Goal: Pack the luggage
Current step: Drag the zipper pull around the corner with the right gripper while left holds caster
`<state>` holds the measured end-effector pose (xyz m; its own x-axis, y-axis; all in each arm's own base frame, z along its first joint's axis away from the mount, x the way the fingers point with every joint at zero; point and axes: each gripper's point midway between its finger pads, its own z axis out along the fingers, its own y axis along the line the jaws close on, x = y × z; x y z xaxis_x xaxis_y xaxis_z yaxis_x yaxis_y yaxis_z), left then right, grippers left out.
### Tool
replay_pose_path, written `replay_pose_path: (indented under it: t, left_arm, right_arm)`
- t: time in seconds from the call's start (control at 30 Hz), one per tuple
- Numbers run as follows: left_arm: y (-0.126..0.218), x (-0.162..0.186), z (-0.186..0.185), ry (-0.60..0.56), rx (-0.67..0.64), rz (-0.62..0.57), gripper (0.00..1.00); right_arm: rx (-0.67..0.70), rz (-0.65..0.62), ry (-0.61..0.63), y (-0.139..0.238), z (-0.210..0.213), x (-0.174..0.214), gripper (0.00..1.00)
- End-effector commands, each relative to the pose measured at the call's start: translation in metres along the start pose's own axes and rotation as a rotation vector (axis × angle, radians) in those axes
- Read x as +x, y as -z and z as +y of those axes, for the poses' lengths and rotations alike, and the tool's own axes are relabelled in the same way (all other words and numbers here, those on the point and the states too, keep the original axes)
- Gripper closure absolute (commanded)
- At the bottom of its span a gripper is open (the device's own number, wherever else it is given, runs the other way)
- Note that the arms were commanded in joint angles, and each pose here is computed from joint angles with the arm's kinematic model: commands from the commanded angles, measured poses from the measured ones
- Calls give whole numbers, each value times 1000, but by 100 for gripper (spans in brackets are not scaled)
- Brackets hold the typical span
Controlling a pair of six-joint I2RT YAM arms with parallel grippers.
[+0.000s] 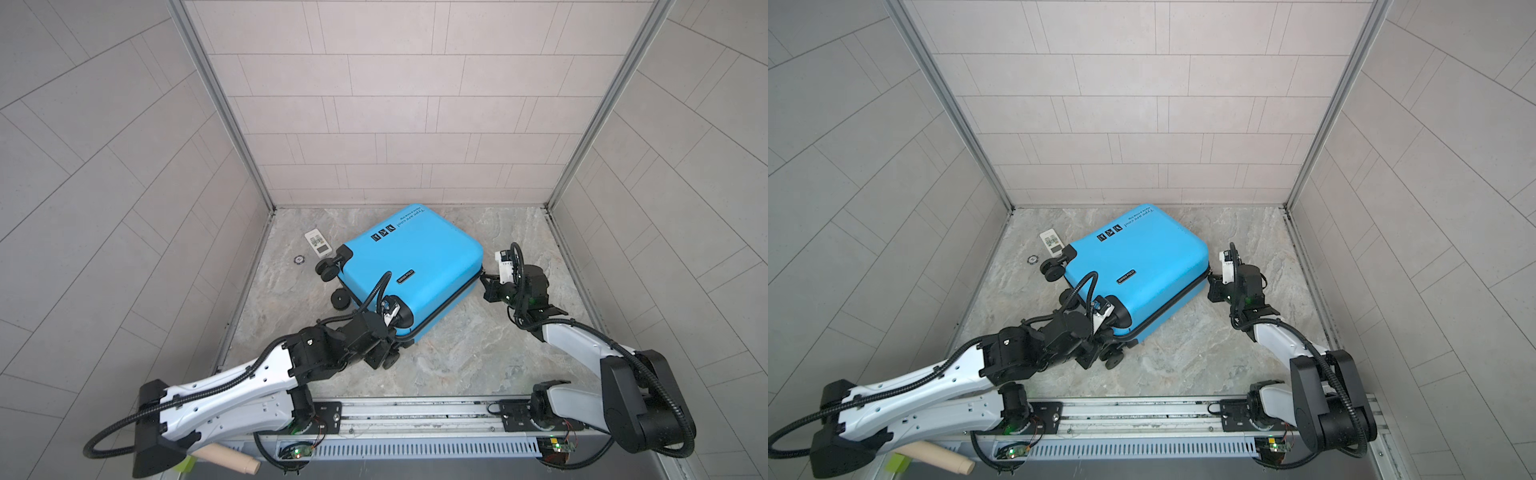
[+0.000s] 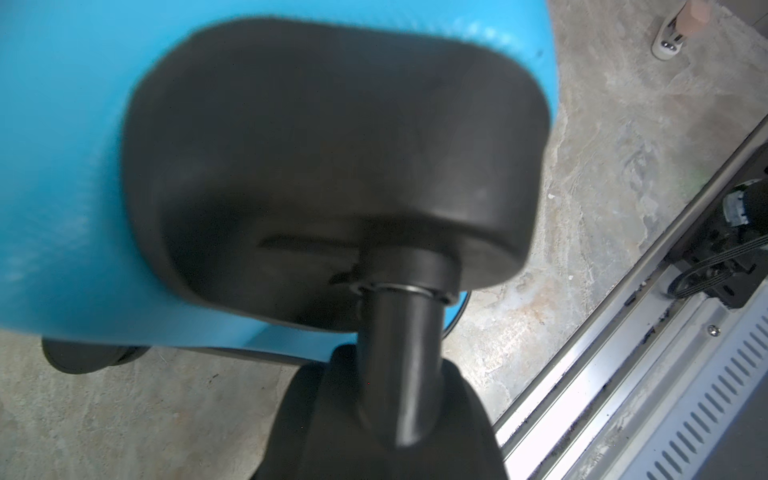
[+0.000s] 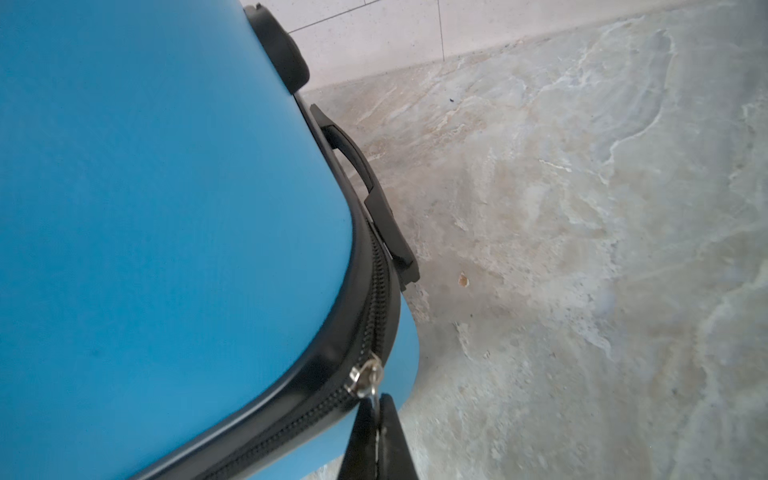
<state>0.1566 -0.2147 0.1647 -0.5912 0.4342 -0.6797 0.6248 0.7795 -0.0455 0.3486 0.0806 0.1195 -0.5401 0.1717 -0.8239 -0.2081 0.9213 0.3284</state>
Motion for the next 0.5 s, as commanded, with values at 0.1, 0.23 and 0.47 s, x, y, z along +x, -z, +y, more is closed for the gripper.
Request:
replay_pose_path:
  t: [0.1, 0.23, 0.47]
  left_arm:
    - [-2, -22, 21, 154, -108, -116, 40]
    - [-8, -23, 18, 127, -104, -108, 37]
    - [-9, -40, 5, 71, -54, -141, 60]
  right_arm:
    - [157, -85, -20, 11, -23, -16, 100]
    - [153, -75, -15, 11, -21, -12, 100]
    - [152, -69, -4, 8, -20, -17, 100]
